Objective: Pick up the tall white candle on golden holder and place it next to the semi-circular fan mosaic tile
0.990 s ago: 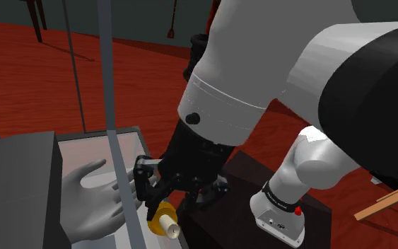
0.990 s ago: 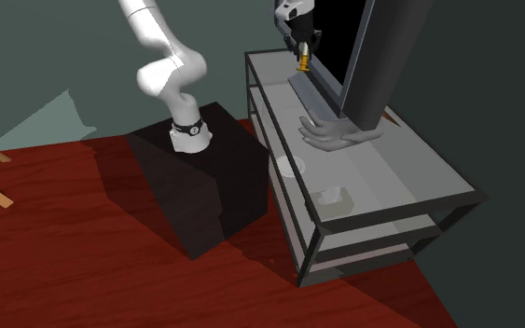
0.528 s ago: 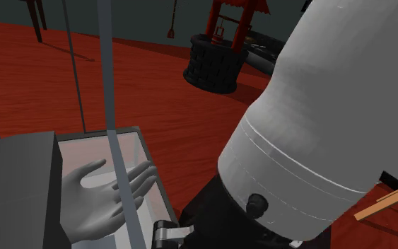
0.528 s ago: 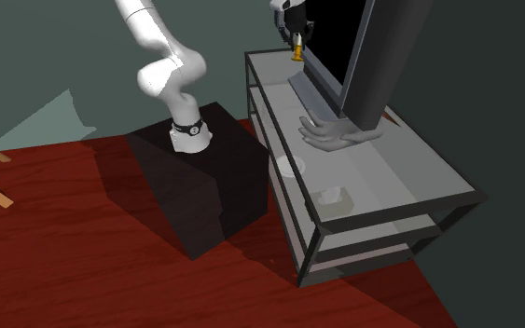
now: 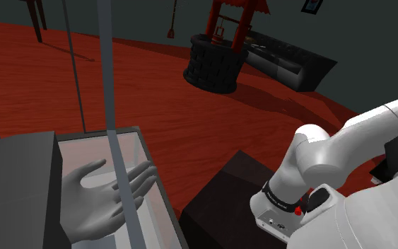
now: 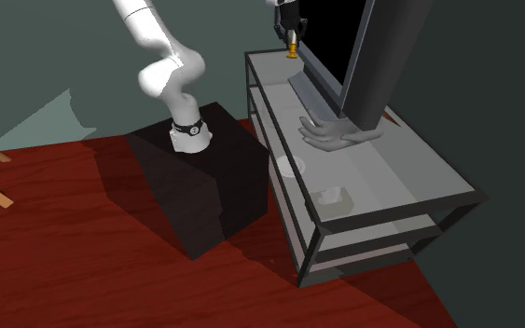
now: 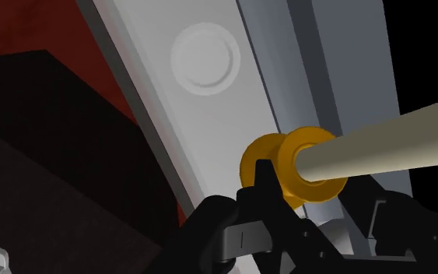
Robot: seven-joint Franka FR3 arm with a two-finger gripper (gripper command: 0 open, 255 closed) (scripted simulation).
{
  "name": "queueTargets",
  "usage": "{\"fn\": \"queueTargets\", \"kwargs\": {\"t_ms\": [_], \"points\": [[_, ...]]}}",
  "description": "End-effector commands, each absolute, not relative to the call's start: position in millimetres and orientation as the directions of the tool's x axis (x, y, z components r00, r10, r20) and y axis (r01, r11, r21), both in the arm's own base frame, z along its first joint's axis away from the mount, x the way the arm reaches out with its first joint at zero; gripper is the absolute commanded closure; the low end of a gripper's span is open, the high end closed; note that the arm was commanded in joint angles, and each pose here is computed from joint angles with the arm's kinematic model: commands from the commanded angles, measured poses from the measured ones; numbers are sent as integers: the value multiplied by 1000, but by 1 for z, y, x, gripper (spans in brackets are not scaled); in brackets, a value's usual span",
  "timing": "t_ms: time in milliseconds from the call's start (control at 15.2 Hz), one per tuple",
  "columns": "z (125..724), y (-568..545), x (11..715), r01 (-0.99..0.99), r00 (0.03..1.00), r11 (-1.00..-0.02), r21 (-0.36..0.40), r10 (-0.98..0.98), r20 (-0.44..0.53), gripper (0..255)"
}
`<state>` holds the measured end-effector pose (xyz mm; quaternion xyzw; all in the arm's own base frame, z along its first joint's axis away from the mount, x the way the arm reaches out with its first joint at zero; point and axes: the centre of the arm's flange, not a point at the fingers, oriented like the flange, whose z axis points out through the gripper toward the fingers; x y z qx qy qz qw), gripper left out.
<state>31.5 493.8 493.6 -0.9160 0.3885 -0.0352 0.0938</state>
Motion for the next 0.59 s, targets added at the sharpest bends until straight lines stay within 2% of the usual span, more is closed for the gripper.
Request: {"fn": "queueTargets", "kwargs": {"t_ms": [0, 528], "points": [[487, 504, 16, -733, 679, -656, -181, -721, -134, 255], [444, 504, 16, -733, 679, -656, -181, -721, -134, 255]]}}
